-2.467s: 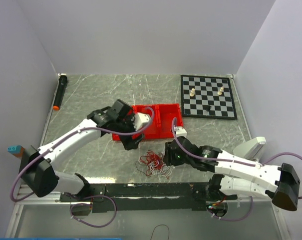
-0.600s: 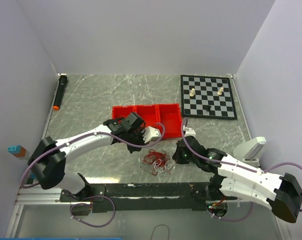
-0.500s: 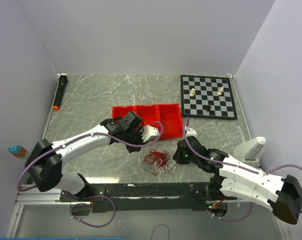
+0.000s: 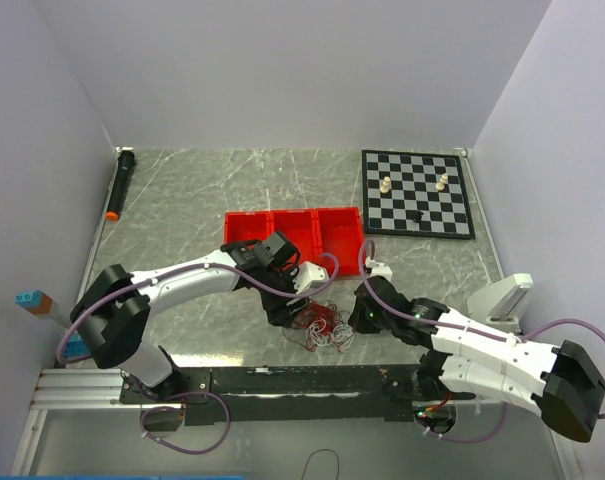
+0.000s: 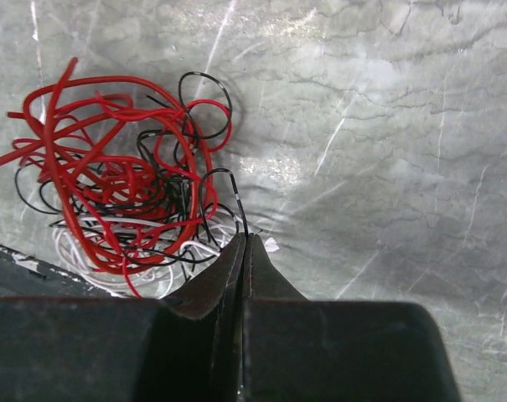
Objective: Untangle the cables
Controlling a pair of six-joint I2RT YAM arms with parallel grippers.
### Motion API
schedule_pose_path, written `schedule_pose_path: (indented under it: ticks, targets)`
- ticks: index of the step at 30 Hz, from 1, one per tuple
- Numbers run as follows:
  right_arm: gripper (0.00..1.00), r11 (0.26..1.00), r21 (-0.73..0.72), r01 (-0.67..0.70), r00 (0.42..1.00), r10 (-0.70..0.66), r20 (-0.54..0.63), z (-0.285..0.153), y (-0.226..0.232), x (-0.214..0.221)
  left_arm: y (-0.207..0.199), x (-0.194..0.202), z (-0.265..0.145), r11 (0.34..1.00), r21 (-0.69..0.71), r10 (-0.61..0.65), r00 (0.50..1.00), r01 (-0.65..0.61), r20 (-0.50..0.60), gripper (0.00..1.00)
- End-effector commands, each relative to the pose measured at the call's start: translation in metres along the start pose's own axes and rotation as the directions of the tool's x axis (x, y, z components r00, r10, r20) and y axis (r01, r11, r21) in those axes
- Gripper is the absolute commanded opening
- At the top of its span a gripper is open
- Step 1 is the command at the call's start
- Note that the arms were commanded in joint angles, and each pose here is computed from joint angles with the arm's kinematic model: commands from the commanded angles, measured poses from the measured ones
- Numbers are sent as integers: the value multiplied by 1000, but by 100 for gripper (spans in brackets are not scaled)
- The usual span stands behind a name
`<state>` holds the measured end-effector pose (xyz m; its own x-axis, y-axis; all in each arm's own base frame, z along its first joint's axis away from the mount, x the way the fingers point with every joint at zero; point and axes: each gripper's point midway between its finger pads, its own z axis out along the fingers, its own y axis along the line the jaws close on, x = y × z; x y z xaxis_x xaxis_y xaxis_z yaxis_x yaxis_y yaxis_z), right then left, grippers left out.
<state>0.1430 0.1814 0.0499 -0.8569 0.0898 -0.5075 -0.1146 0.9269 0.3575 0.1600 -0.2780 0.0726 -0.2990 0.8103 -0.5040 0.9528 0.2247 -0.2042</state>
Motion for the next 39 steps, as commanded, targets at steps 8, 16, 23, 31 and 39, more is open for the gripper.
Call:
schedule_pose_path:
  ticks: [8, 16, 23, 31, 39]
  targets:
    - [0, 1000, -8, -10, 1000, 10, -1, 7, 6, -1, -12, -29, 23, 993, 104, 52, 997, -59, 64, 65]
    - [0, 1000, -13, -15, 1000, 15, 9, 4, 6, -3, 0, -32, 32, 996, 64, 62, 997, -65, 52, 12]
    - [0, 1000, 3, 7, 996, -7, 86, -14, 7, -26, 10, -28, -6, 996, -64, 59, 996, -56, 60, 1]
    - [0, 1000, 26, -4, 985, 0, 173, -42, 5, -51, 19, 7, -69, 976, -218, 35, 999, -31, 16, 1]
    - [0, 994, 96, -49, 957, 19, 290, -76, -12, -79, 24, 35, -144, 917, -399, 26, 1000, -20, 10, 1]
